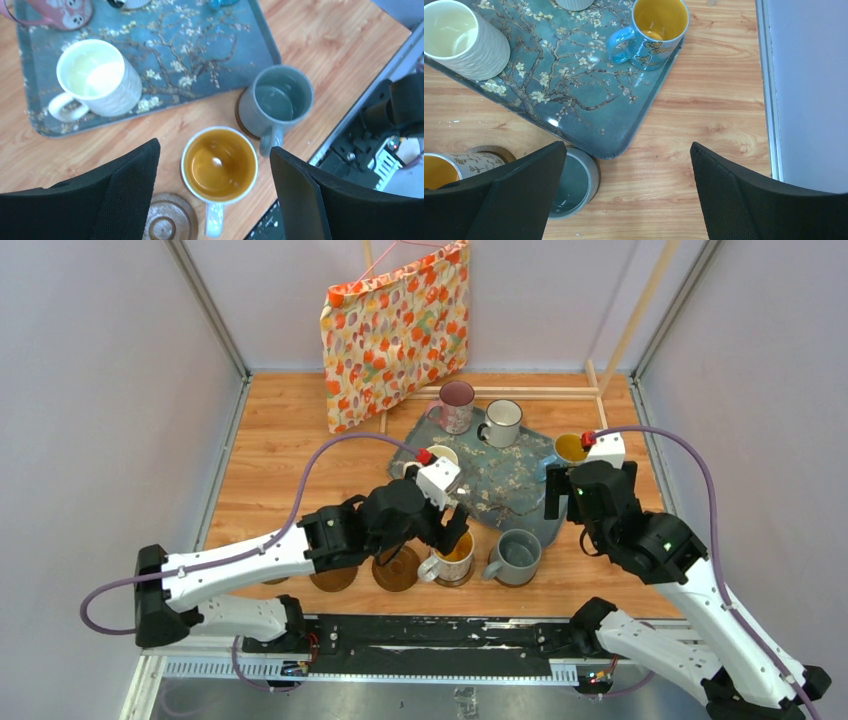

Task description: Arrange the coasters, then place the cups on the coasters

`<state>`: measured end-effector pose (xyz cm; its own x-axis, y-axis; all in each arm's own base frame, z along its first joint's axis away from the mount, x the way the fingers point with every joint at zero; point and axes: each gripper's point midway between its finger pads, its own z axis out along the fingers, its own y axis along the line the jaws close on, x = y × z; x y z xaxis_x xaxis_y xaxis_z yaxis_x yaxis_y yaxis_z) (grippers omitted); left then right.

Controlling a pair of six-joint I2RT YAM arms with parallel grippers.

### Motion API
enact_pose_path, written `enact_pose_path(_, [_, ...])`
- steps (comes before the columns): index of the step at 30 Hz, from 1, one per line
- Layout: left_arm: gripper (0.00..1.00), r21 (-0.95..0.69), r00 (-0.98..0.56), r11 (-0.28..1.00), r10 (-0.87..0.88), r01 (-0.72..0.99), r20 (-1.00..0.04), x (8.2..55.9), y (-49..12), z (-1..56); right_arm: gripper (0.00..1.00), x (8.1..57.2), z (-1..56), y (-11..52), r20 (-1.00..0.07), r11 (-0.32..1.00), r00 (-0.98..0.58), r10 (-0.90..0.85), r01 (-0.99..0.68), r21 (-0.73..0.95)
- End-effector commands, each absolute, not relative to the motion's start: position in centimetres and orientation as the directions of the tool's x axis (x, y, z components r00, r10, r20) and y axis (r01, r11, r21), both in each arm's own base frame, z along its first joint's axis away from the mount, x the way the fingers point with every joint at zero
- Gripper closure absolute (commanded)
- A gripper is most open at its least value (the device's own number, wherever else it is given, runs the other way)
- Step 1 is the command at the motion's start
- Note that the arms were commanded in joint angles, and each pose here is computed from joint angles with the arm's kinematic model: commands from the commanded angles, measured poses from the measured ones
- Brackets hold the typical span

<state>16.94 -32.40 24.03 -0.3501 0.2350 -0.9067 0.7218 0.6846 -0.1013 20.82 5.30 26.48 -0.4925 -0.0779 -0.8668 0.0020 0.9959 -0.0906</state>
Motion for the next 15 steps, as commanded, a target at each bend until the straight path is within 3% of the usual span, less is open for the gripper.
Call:
enact_pose_path(1, [0.14,-0.055,-0.302,0.660,0.267,0.749,-0.915,18.9,-34.2,25.4,0.00,20.7,26.3,4.9,-0.871,0.996,-0.490,-0.049,0.039,-0.078])
enact_pose_path(9, [0.15,-0.056,-0.282,0.610,0.282,0.790,-0.917,22.3,-39.0,25.6,0.00,21.0,24.9,3.2,-0.824,0.980,-0.567,-0.008,0.159,-0.119])
enact_pose_path(15, [0.15,-0.069,-0.280,0.587,0.277,0.807,-0.919,23.4,-40.7,25.7,0.00,22.7,22.7,1.2,-0.761,0.969,-0.635,0.134,0.245,-0.034])
